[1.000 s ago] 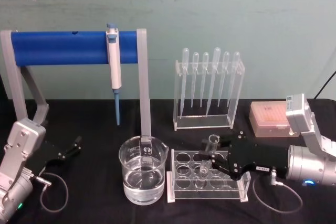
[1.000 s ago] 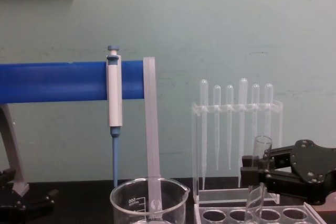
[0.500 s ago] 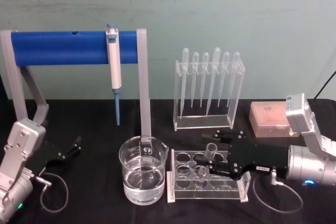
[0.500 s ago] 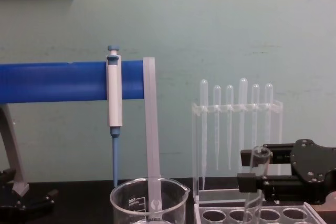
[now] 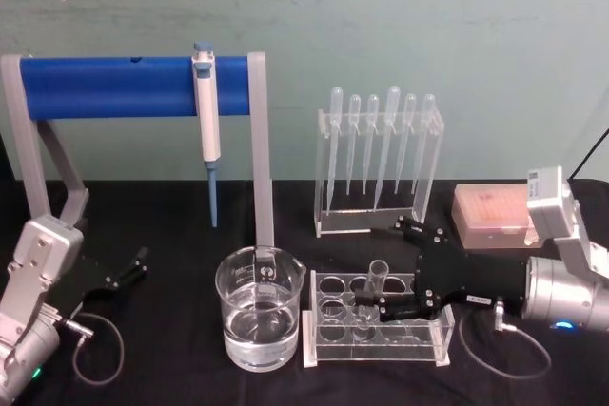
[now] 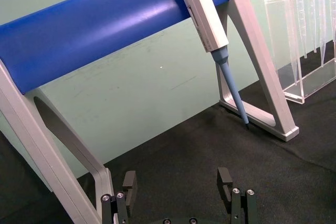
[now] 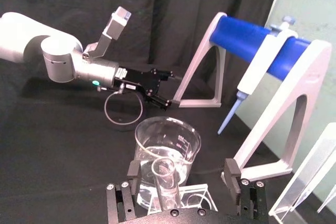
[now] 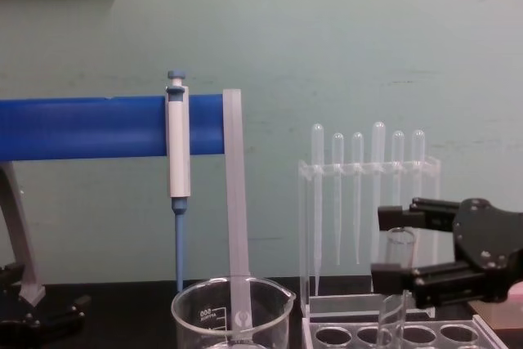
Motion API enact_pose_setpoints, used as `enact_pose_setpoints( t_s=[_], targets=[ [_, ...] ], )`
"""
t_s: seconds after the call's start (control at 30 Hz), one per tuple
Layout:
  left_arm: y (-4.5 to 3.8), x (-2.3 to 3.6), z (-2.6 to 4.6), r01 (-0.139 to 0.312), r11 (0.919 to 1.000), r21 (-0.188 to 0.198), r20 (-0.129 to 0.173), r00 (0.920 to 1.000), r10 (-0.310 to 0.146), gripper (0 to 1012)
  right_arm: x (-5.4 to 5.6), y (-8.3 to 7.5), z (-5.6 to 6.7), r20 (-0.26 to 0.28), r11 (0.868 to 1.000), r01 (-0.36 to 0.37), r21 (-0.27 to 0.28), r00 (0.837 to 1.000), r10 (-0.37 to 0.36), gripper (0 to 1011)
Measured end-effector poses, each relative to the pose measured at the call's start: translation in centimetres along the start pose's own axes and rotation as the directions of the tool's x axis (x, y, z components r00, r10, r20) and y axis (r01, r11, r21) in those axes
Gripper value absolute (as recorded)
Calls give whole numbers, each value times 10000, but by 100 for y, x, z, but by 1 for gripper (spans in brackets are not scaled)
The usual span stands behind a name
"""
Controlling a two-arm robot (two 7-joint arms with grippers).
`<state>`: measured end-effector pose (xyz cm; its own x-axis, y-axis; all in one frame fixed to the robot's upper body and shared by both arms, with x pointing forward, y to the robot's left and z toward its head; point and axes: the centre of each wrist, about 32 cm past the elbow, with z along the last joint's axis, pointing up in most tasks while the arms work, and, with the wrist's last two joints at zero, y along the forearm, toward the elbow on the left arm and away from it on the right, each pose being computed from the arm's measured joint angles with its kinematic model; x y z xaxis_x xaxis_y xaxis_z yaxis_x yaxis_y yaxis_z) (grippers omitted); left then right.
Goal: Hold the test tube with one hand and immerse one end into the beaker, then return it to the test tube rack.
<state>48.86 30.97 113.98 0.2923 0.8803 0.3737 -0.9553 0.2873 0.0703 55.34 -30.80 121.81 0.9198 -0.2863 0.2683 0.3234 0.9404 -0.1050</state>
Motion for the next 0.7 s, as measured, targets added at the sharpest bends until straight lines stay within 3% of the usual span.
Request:
enact_pose_setpoints(
  t_s=[0.47, 0.6, 0.7],
  targets=[
    [0, 0, 0, 0, 10000, 0, 0, 10000, 0, 1000, -32, -42, 219, 740, 9940, 228, 1069, 9968, -308, 1004],
    [0, 0, 0, 0, 10000, 0, 0, 10000, 0, 1000, -81, -84, 213, 772, 9822, 709, 1740, 9934, -854, 1004],
    [0, 0, 0, 0, 10000, 0, 0, 10000, 0, 1000, -140, -120, 205, 787, 9744, 1243, 1873, 9869, -1410, 1004]
  ],
)
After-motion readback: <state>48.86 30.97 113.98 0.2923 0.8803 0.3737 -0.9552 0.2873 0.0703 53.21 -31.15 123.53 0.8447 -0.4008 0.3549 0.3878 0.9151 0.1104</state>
